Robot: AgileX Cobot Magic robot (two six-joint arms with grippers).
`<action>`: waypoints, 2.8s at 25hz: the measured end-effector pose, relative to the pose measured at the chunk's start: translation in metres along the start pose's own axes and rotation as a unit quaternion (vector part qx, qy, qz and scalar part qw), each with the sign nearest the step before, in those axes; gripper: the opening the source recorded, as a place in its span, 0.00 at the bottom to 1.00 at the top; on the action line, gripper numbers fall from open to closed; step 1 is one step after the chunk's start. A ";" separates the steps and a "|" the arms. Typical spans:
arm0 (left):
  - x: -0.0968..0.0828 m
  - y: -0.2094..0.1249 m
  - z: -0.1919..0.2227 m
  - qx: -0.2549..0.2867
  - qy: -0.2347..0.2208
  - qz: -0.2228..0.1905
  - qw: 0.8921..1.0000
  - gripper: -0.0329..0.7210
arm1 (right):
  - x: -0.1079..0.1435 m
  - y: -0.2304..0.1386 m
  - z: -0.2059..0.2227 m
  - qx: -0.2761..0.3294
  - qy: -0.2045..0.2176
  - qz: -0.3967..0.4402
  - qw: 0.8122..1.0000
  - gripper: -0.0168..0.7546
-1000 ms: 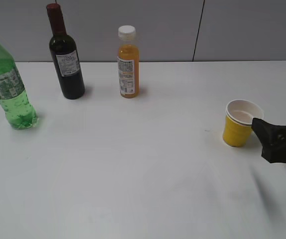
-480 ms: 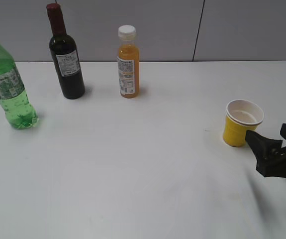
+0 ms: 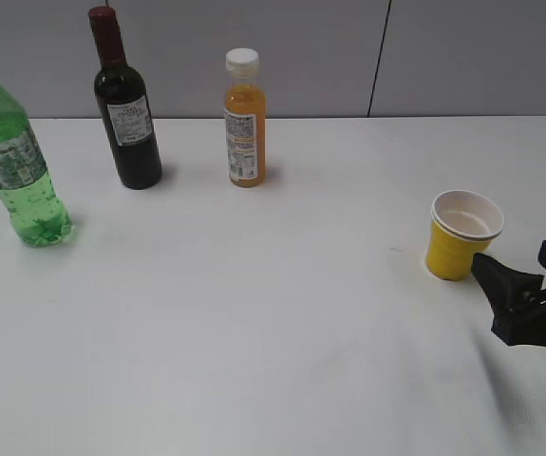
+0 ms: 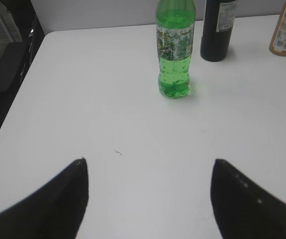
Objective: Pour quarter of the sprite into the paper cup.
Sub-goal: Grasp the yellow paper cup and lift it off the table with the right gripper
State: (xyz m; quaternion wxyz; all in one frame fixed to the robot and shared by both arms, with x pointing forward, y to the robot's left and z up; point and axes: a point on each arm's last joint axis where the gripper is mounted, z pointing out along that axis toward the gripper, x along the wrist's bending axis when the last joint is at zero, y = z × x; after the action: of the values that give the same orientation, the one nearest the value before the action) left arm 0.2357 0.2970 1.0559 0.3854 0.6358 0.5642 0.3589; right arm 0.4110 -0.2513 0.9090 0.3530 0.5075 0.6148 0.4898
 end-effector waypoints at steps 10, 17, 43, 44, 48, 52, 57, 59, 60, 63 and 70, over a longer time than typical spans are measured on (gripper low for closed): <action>0.000 0.000 0.000 0.000 0.000 0.000 1.000 0.82 | 0.000 0.001 0.012 0.030 -0.001 -0.007 1.000 0.80; 0.000 0.000 0.000 0.000 0.000 0.000 1.000 0.82 | 0.000 -0.016 0.022 0.074 -0.003 -0.009 0.997 0.85; 0.000 0.000 0.000 0.000 0.000 0.000 1.000 0.82 | -0.006 -0.042 0.077 0.081 -0.032 0.025 0.996 0.89; 0.000 0.000 0.000 0.000 0.000 0.000 1.000 0.82 | -0.006 -0.043 0.078 0.082 -0.034 0.026 0.996 0.89; 0.000 0.000 0.000 0.000 0.000 0.000 1.000 0.82 | -0.007 -0.046 0.087 0.083 -0.040 0.029 0.995 0.89; 0.000 0.000 0.000 0.000 0.000 0.000 1.000 0.82 | -0.007 -0.049 0.096 0.084 -0.042 0.032 0.995 0.89; 0.000 0.000 0.000 0.000 0.000 0.000 1.000 0.82 | -0.008 -0.049 0.105 0.093 -0.047 0.037 0.994 0.89; 0.000 0.000 0.000 0.000 0.000 0.000 1.000 0.82 | -0.008 -0.051 0.108 0.098 -0.047 0.037 0.993 0.89; 0.000 0.000 0.000 0.000 0.000 0.000 1.000 0.82 | -0.008 -0.051 0.109 0.098 -0.047 0.037 0.993 0.89; 0.000 0.000 0.000 0.000 0.000 0.000 1.000 0.82 | -0.008 -0.053 0.113 0.093 -0.047 0.036 0.994 0.89; 0.000 0.000 0.000 0.000 0.000 0.000 1.000 0.82 | -0.008 -0.055 0.120 0.081 -0.046 0.034 0.995 0.88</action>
State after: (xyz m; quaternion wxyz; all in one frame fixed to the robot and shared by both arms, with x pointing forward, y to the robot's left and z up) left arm 0.2357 0.2970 1.0559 0.3854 0.6358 0.5642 0.3589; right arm 0.5097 -0.2300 0.8232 0.3220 0.5770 0.6182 0.4257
